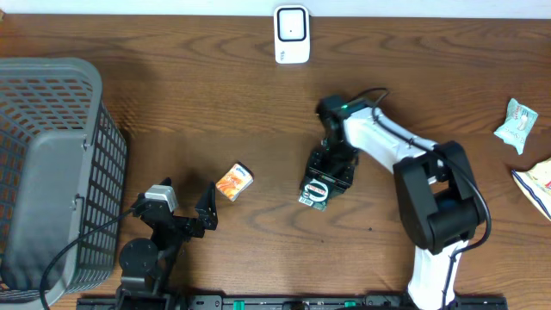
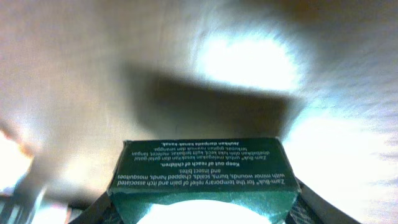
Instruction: Scan the item barcode
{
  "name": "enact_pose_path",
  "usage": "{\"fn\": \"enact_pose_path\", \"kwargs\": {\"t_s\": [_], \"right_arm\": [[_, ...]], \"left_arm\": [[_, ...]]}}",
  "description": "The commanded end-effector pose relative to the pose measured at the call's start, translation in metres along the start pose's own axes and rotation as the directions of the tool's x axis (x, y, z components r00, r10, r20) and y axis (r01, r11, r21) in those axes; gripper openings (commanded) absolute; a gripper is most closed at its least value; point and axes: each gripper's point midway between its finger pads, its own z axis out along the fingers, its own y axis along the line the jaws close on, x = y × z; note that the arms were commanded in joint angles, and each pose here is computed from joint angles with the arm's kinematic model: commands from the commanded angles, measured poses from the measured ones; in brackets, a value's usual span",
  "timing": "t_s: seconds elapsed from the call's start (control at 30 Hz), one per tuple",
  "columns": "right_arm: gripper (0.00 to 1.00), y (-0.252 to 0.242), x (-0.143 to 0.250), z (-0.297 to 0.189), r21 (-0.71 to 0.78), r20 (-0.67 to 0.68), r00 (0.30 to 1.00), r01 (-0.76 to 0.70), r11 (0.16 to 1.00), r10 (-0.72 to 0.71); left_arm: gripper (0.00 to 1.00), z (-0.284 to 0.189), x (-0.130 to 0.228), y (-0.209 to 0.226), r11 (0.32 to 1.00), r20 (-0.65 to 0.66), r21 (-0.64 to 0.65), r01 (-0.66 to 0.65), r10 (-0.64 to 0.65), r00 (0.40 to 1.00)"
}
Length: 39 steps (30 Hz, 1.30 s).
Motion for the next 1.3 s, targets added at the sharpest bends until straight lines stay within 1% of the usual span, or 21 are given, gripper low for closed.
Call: {"fn": "enact_pose_path", "kwargs": {"t_s": [0.0, 0.03, 0.13, 0.23, 0.37, 0.43, 0.53, 0.6, 0.63, 0.7, 0.8, 0.87, 0.9, 0.93, 1.0, 1.03, 1.1, 1.13, 1.2, 1.23, 1.27], "right_arm": [[0.42, 0.034, 0.035, -0.021, -0.316, -0.177, 0.954, 0.178, 0.932, -0.243], [0.41, 0.031, 0.047, -0.028, -0.348, -0.237, 0.942, 0.144, 0.926, -0.236], [0.45, 0.025, 0.057, -0.033, -0.351, -0.279, 0.931, 0.129, 0.927, -0.235], [0.44, 0.019, 0.066, -0.036, -0.337, -0.321, 0.921, 0.107, 0.935, -0.221], [0.43, 0.017, 0.073, -0.038, -0.345, -0.335, 0.908, 0.129, 0.930, -0.250], [0.40, 0.017, 0.071, -0.037, -0.352, -0.316, 0.905, 0.167, 0.921, -0.285], [0.36, 0.018, 0.055, -0.031, -0.345, -0.237, 0.913, 0.241, 0.907, -0.333], [0.35, 0.026, 0.039, -0.028, -0.361, -0.160, 0.914, 0.297, 0.884, -0.373], [0.33, 0.037, 0.022, -0.029, -0.379, -0.082, 0.919, 0.329, 0.865, -0.385], [0.33, 0.050, 0.004, -0.034, -0.397, 0.004, 0.918, 0.365, 0.842, -0.396], [0.30, 0.077, -0.020, -0.051, -0.417, 0.148, 0.889, 0.453, 0.788, -0.433], [0.31, 0.097, -0.037, -0.069, -0.407, 0.269, 0.840, 0.542, 0.735, -0.471], [0.31, 0.108, -0.048, -0.081, -0.379, 0.345, 0.804, 0.592, 0.712, -0.484], [0.31, 0.118, -0.062, -0.094, -0.331, 0.426, 0.759, 0.637, 0.696, -0.492], [0.31, 0.130, -0.089, -0.115, -0.221, 0.554, 0.676, 0.682, 0.697, -0.486], [0.31, 0.137, -0.102, -0.128, -0.162, 0.618, 0.623, 0.697, 0.699, -0.479], [0.33, 0.148, -0.128, -0.151, -0.045, 0.732, 0.508, 0.702, 0.711, -0.455], [0.32, 0.153, -0.140, -0.164, 0.016, 0.784, 0.442, 0.688, 0.726, -0.436], [0.31, 0.158, -0.161, -0.184, 0.113, 0.854, 0.332, 0.632, 0.767, -0.400], [0.31, 0.161, -0.171, -0.198, 0.163, 0.889, 0.260, 0.589, 0.792, -0.376], [0.31, 0.164, -0.175, -0.207, 0.203, 0.906, 0.202, 0.567, 0.799, -0.373]], "left_arm": [[0.98, 0.001, 0.013, 0.003, 1.000, -0.039, -0.007, -0.010, 0.010, 0.999], [0.98, 0.001, 0.013, 0.003, 1.000, -0.039, -0.007, -0.010, 0.010, 0.999], [0.98, 0.001, 0.013, 0.003, 1.000, -0.039, -0.007, -0.010, 0.010, 0.999], [0.98, 0.001, 0.013, 0.003, 1.000, -0.039, -0.007, -0.010, 0.009, 0.999], [0.98, 0.001, 0.013, 0.003, 1.000, -0.039, -0.007, -0.010, 0.010, 0.999], [0.98, 0.001, 0.013, 0.003, 1.000, -0.039, -0.007, -0.010, 0.010, 0.999], [0.98, 0.001, 0.013, 0.003, 1.000, -0.039, -0.007, -0.010, 0.010, 0.999], [0.98, 0.001, 0.013, 0.003, 1.000, -0.039, -0.007, -0.010, 0.009, 0.999], [0.98, 0.001, 0.013, 0.003, 1.000, -0.039, -0.007, -0.010, 0.010, 0.999], [0.98, 0.001, 0.013, 0.003, 1.000, -0.039, -0.007, -0.010, 0.009, 0.999], [0.98, 0.001, 0.013, 0.003, 1.000, -0.039, -0.007, -0.010, 0.010, 0.999], [0.98, 0.001, 0.013, 0.003, 1.000, -0.039, -0.007, -0.010, 0.010, 0.999], [0.98, 0.001, 0.013, 0.003, 1.000, -0.039, -0.007, -0.010, 0.010, 0.999], [0.98, 0.001, 0.013, 0.003, 1.000, -0.039, -0.007, -0.010, 0.010, 0.999], [0.98, 0.001, 0.013, 0.003, 1.000, -0.039, -0.007, -0.010, 0.010, 0.999], [0.98, 0.001, 0.013, 0.003, 1.000, -0.039, -0.007, -0.010, 0.010, 0.999], [0.98, 0.001, 0.013, 0.003, 1.000, -0.039, -0.007, -0.010, 0.010, 0.999], [0.98, 0.001, 0.013, 0.003, 1.000, -0.039, -0.007, -0.010, 0.010, 0.999], [0.98, 0.001, 0.013, 0.003, 1.000, -0.039, -0.007, -0.010, 0.010, 0.999], [0.98, 0.001, 0.013, 0.003, 1.000, -0.039, -0.007, -0.010, 0.010, 0.999], [0.98, 0.001, 0.013, 0.003, 1.000, -0.039, -0.007, -0.010, 0.009, 0.999]]}}
